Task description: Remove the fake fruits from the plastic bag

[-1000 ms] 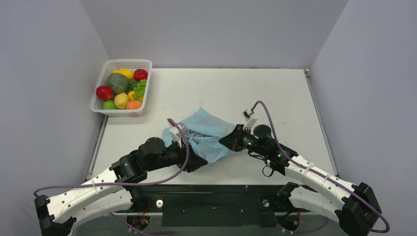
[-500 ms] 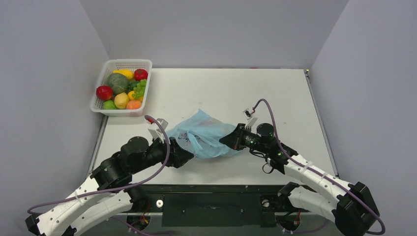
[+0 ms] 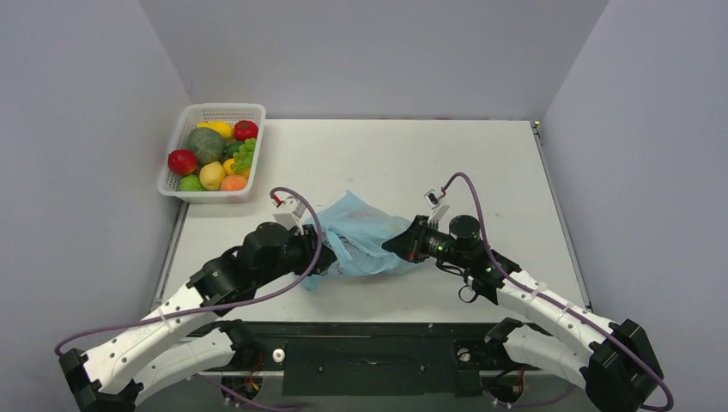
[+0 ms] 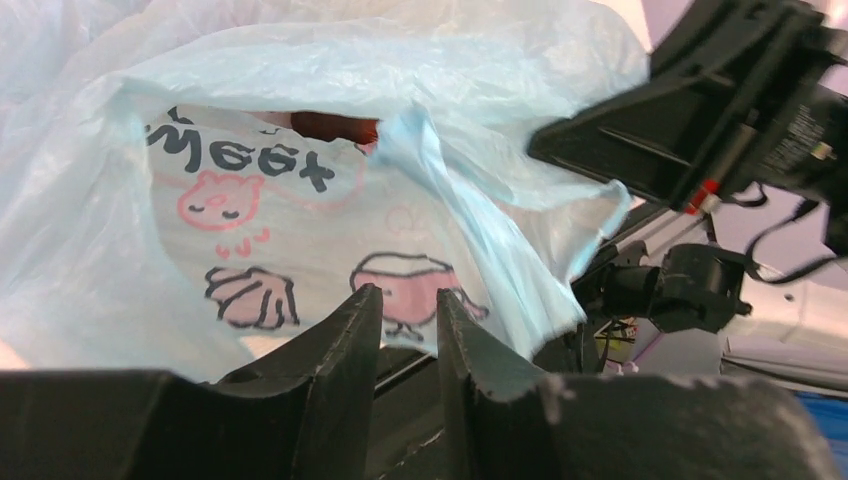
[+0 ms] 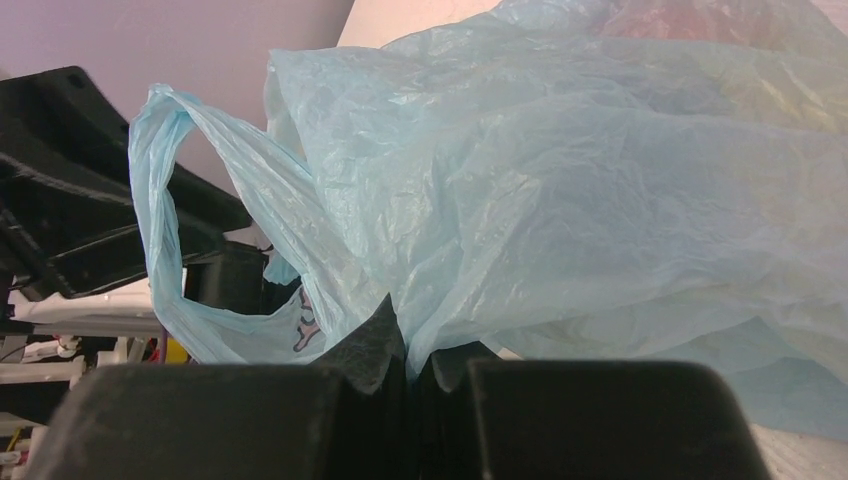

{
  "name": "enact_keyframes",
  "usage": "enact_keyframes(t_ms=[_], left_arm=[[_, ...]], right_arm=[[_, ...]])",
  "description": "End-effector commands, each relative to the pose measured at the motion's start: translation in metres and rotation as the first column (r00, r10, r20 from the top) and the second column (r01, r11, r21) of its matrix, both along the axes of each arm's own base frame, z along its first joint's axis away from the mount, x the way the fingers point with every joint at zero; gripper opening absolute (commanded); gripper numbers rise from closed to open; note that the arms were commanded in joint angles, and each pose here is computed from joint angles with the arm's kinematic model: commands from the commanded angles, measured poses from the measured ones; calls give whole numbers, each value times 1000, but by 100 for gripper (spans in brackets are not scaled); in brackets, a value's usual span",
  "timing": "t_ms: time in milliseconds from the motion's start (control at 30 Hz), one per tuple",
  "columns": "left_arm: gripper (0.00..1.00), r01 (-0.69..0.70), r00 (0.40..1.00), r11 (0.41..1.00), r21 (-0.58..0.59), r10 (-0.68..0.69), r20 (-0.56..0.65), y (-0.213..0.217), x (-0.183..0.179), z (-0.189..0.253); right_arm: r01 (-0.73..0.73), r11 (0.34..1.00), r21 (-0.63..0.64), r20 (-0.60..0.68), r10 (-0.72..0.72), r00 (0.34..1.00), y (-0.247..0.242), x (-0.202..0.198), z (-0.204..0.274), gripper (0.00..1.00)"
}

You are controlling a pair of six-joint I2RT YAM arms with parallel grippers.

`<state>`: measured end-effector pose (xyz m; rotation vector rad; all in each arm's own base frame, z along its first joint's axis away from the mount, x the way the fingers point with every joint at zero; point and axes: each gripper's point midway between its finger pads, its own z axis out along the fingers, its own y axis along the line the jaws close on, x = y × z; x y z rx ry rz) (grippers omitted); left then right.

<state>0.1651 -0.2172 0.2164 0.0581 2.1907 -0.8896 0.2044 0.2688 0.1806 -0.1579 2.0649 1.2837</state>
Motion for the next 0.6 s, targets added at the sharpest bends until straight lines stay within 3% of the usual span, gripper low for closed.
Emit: enact_keyframes(t_ms=[0,200,567], left_arm=[[23,-34,999,997,-66,35,1,-27,27,3],[23,-46,999,998,-35,46,-4,-52,58,-14],[50,21,1000,995,-100,-23,-11,-105,84,-60]], right_arm=[[-19,998,67,69,15,998,3,1,24,0],[-23,999,49,65,20,998,-1,-4,16,0],[57,993,-99,-59,-63,996,-34,-24,-51,0]])
